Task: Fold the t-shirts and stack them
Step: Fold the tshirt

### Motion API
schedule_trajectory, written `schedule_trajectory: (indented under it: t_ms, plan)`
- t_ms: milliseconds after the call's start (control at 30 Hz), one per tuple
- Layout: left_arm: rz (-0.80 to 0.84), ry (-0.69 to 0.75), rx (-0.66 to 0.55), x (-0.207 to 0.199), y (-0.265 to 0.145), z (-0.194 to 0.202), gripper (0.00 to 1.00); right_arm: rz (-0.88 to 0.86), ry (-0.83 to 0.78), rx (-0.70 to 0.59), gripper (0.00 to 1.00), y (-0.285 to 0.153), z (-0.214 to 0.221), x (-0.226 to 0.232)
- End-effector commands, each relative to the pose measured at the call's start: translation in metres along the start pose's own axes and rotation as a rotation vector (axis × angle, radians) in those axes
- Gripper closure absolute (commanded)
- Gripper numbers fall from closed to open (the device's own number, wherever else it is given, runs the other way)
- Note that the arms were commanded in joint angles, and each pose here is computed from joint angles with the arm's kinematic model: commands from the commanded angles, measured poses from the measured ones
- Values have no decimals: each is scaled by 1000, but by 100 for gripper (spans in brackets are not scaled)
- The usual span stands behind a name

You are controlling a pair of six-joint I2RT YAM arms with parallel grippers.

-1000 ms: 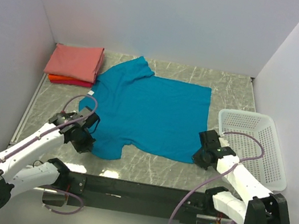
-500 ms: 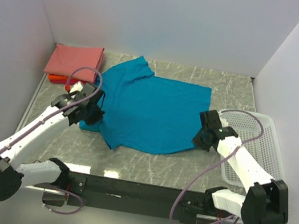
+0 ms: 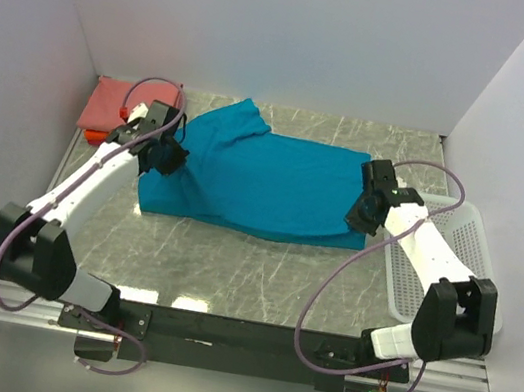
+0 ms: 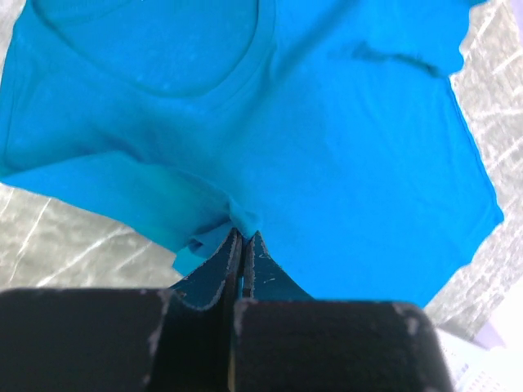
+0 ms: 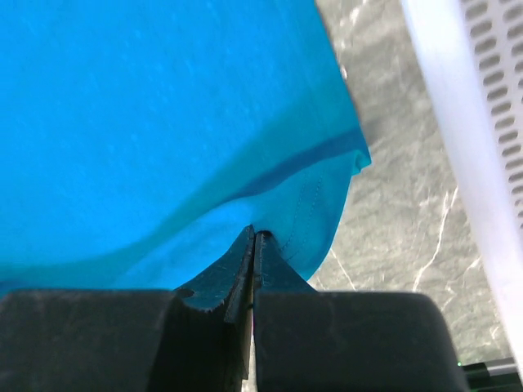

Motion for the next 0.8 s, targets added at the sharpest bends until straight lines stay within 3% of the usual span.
schedule_trajectory:
  t_ms: [0,333,367,433,467,500,533,567,633,767]
  plan:
    - [43,15,-9,-19,8,-15,99,-19,-15,-29,100,-8,-23,6]
    - [-10,-21,-79,-42,57,-48,99,-5,-7,-13,100,25,-64,20]
    - [-19,-18,-76,-43,64,-49,99,-9,-3,-27,94,27,-73,22]
    - [-46,-4,-60,-47,81,-54,80,19,0,4,85,39,-76,22]
    - [-61,2,-53,-48,86,-57,66,17,2,-12,70,39,-84,25]
    - [-108,19,-37,-42,95,-55,27,28,2,-21,61,42,-88,25]
    - [-96,26,-51,-50,93,-60,9,18,2,-37,54,39,-93,28]
    - [-94,29,-55,-51,92,-62,1,10,-1,-59,40,35,-100,31]
    - [-74,37,-53,-52,88,-62,1,0,-8,-93,28,27,-107,34]
    - [-40,39,-47,-41,78,-54,1,-66,-90,-124,25,12,-96,47]
Point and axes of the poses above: each gripper's point midway between its finger pads, its own y axis out along the fingers, its own x axis along the line the jaws close on, z = x × y, the point moved 4 cm from there along -y, back along the fingers
